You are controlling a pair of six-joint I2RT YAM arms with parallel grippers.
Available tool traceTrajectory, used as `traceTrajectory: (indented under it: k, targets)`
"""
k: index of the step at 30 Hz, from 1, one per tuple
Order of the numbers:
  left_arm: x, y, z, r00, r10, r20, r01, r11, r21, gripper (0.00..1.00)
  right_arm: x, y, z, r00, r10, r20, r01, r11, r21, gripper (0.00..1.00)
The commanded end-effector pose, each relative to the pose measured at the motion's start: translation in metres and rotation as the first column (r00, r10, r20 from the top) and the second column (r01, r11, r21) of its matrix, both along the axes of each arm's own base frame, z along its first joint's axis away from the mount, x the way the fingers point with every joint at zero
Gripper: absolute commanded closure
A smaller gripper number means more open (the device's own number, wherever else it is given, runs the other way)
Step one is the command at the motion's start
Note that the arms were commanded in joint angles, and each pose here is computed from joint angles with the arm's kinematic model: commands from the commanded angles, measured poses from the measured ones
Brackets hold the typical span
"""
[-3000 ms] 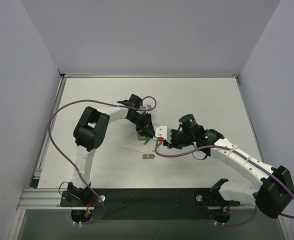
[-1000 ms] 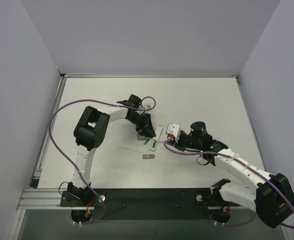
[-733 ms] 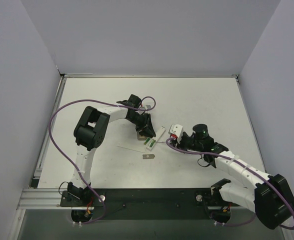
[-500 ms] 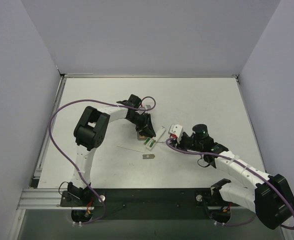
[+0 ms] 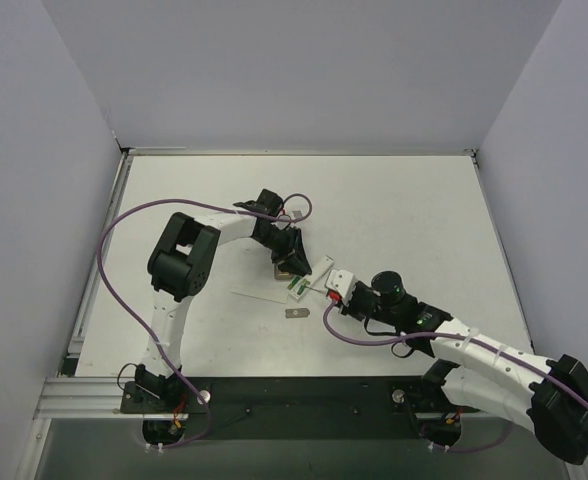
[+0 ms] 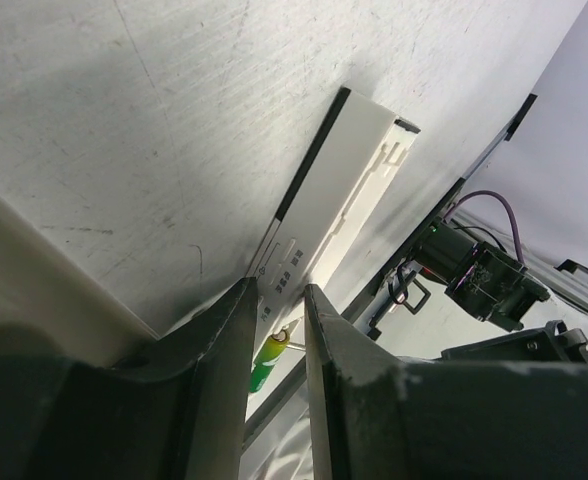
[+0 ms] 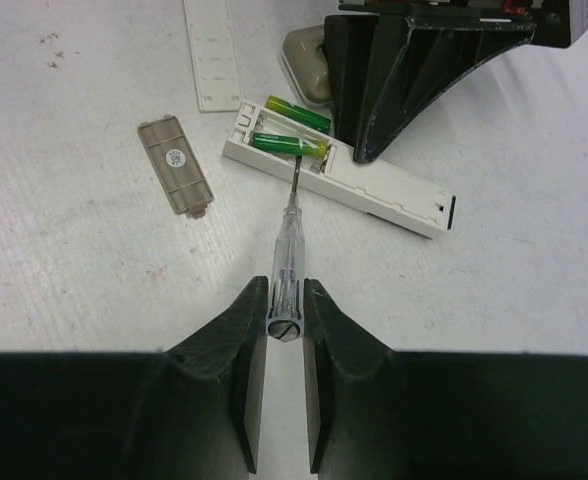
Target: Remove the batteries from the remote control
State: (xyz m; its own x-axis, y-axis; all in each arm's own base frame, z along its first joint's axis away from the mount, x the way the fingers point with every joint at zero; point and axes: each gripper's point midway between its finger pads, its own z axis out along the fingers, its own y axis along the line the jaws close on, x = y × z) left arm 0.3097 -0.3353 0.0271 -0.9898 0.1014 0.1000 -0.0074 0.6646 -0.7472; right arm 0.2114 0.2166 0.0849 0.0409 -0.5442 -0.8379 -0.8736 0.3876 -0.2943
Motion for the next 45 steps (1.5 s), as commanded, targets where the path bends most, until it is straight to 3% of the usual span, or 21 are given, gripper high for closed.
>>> traceTrajectory:
  k: [1, 8, 12, 21, 31, 39, 45]
  targets:
    - [-0.009, 0.006, -0.025, 0.999, -0.001, -0.037, 0.003, 0.997, 0.077, 0.66, -0.004, 0.007, 0.0, 0.999, -0.044, 0.003, 0.044, 0.999, -0.011, 1.0]
    - [-0.011, 0.006, -0.023, 0.999, -0.005, -0.034, 0.008, 0.997, 0.076, 0.66, -0.009, 0.016, -0.005, 0.998, -0.061, -0.016, 0.061, 0.998, -0.015, 1.0]
    - [-0.011, 0.007, -0.022, 0.999, -0.005, -0.033, 0.007, 0.997, 0.077, 0.66, -0.007, 0.02, -0.002, 0.996, -0.086, -0.001, 0.086, 0.994, 0.071, 1.0]
    - [-0.011, 0.007, -0.021, 0.999, -0.006, -0.034, 0.008, 0.997, 0.075, 0.66, 0.008, 0.015, 0.009, 0.978, -0.196, 0.073, 0.186, 0.974, 0.128, 1.0]
    - [-0.011, 0.005, -0.017, 1.0, -0.001, -0.029, 0.003, 0.998, 0.068, 0.66, 0.007, 0.012, 0.013, 0.968, -0.203, 0.146, 0.189, 0.977, 0.099, 1.0]
    - [-0.012, 0.002, -0.006, 1.0, -0.002, -0.013, 0.003, 0.999, 0.048, 0.66, 0.005, 0.005, 0.012, 0.96, -0.264, 0.095, 0.249, 0.958, 0.142, 1.0]
    - [-0.01, -0.002, 0.003, 1.0, -0.005, 0.002, 0.005, 1.0, 0.019, 0.65, -0.004, 0.015, 0.006, 0.978, -0.202, 0.047, 0.194, 0.971, 0.14, 1.0]
